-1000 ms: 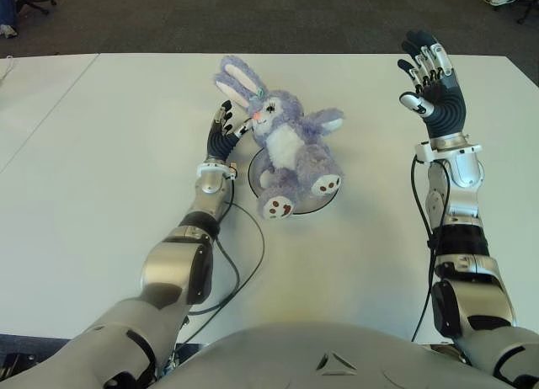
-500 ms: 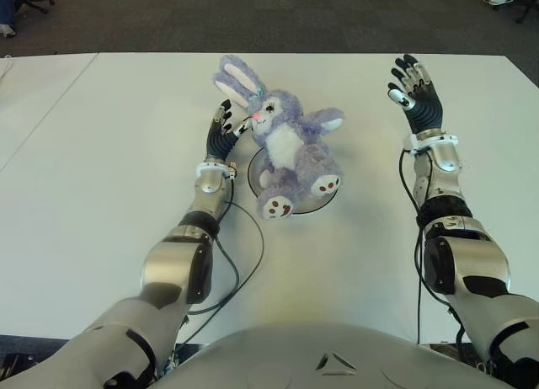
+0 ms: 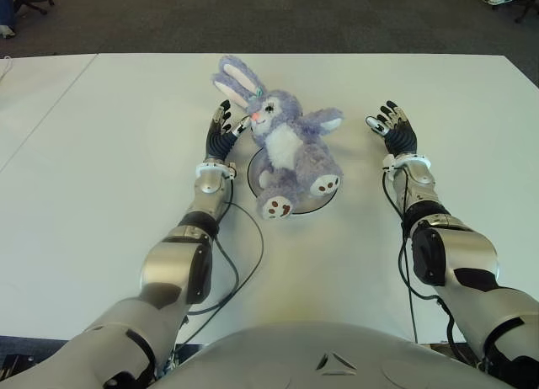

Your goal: Put the doll into the plate.

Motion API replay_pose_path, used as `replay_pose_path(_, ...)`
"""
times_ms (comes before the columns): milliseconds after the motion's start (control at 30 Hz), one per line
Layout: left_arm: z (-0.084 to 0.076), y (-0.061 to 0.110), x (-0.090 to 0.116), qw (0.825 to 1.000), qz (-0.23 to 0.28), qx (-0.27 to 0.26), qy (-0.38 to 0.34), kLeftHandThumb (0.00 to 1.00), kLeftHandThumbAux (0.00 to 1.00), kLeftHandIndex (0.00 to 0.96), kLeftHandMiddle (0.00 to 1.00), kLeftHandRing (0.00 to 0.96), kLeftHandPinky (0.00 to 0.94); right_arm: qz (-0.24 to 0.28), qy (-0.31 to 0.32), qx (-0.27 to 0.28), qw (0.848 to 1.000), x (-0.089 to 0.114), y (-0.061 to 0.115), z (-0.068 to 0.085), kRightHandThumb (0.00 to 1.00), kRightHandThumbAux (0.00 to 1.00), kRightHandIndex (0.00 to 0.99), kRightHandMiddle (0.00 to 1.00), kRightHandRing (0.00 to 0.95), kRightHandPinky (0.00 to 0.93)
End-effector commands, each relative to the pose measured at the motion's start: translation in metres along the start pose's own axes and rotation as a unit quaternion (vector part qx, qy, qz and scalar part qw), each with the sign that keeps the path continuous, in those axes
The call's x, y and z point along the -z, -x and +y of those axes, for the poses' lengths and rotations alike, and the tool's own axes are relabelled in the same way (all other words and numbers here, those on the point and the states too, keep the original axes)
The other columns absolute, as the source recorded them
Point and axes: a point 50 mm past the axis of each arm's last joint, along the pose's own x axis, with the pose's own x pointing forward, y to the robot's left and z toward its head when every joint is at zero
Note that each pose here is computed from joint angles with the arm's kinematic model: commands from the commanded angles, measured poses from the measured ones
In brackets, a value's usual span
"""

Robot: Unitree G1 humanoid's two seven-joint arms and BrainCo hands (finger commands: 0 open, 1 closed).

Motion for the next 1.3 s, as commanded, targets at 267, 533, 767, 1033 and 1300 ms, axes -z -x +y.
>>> replay_pose_path(267,0.009,0.086,0.1,0.973,0.228,-0.011,-0.014,0.0,0.514,0.0,0.051,0.044,0.049,0.101,-0.007,0.011,0.995,0.044,0.013,0.03,0.0,0.872,0.0,0.0,0.0,0.014)
replay_pose_path(533,0.009,0.086,0.101,0.972,0.236,-0.015,0.0,0.0,0.556,0.0,0.051,0.047,0.06,0.133,-0.004,0.019,0.991,0.071,0.032,0.034,0.0,0.877,0.0,0.0,0.0,0.019)
replay_pose_path(767,0.008,0.088,0.101,0.973,0.229,-0.017,0.004,0.009,0.561,0.0,0.055,0.055,0.059,0.161,0.027,0.027,0.986,0.094,0.05,0.041,0.0,0.876,0.0,0.005,0.0,0.035)
replay_pose_path(1033,0.008,0.087,0.1,0.974,0.225,-0.015,0.0,0.038,0.565,0.0,0.049,0.049,0.056,0.159,0.109,0.037,0.981,0.109,0.066,0.048,0.0,0.865,0.012,0.021,0.027,0.089)
replay_pose_path(1300,0.008,0.089,0.099,0.978,0.206,-0.014,-0.014,0.076,0.587,0.0,0.047,0.049,0.068,0.153,0.128,0.055,0.978,0.127,0.091,0.036,0.0,0.837,0.025,0.05,0.062,0.111)
